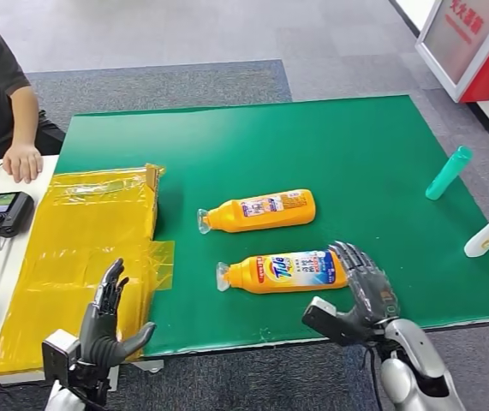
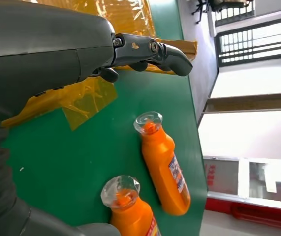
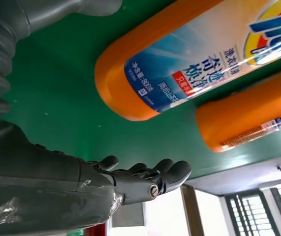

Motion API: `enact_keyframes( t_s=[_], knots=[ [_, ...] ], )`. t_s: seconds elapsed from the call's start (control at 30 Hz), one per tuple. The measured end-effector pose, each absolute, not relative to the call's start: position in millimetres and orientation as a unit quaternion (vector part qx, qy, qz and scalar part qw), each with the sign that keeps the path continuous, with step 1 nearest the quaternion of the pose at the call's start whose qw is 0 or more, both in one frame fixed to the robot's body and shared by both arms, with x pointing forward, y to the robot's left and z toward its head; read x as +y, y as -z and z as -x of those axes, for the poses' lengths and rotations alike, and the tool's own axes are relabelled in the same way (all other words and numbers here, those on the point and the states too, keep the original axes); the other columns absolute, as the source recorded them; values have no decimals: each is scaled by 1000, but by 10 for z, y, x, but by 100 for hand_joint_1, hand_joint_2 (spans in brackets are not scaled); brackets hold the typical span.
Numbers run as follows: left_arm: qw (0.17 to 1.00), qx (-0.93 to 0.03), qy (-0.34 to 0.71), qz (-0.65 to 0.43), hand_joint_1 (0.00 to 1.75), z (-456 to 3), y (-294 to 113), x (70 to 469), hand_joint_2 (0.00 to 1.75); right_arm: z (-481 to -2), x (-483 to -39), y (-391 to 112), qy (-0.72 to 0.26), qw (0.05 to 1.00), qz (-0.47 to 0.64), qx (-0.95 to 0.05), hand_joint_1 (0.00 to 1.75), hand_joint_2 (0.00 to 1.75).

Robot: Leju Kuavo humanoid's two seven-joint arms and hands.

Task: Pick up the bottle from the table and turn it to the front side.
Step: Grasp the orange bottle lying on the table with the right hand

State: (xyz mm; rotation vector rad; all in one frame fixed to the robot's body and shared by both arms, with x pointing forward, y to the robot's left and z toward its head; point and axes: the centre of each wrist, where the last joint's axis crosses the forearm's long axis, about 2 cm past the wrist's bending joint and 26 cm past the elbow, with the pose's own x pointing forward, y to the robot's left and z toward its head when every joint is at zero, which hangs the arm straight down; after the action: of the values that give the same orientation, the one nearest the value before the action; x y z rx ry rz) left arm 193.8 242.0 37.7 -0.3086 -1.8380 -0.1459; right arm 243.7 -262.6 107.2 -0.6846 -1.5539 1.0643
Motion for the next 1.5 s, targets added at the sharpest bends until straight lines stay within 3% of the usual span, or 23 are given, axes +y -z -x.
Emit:
enact_keyframes(
  t_s=[0.37,0.7,0.83,1.0,1.3,1.5],
  knots=[
    [603,-784,54,138,0,-2067,-262,2508,175,-3252,-2539,-1241,-559,539,259,-575,0,175],
    [607,-781,57,134,0,-2116,-225,2527,175,-3557,-2260,-1219,-622,545,217,-518,0,175],
    [608,-780,59,134,0,-2127,-217,2528,175,-3635,-2208,-1179,-644,551,202,-490,154,175],
    [610,-779,60,132,0,-2134,-206,2533,175,-3728,-2209,-1169,-662,552,198,-467,175,175],
    [615,-776,60,126,0,-2121,-180,2555,175,-3768,-2253,-1173,-662,554,186,-470,175,175],
    [624,-770,54,123,0,-2015,-122,2609,175,-3477,-2356,-1106,-627,546,192,-522,175,175]
  ],
)
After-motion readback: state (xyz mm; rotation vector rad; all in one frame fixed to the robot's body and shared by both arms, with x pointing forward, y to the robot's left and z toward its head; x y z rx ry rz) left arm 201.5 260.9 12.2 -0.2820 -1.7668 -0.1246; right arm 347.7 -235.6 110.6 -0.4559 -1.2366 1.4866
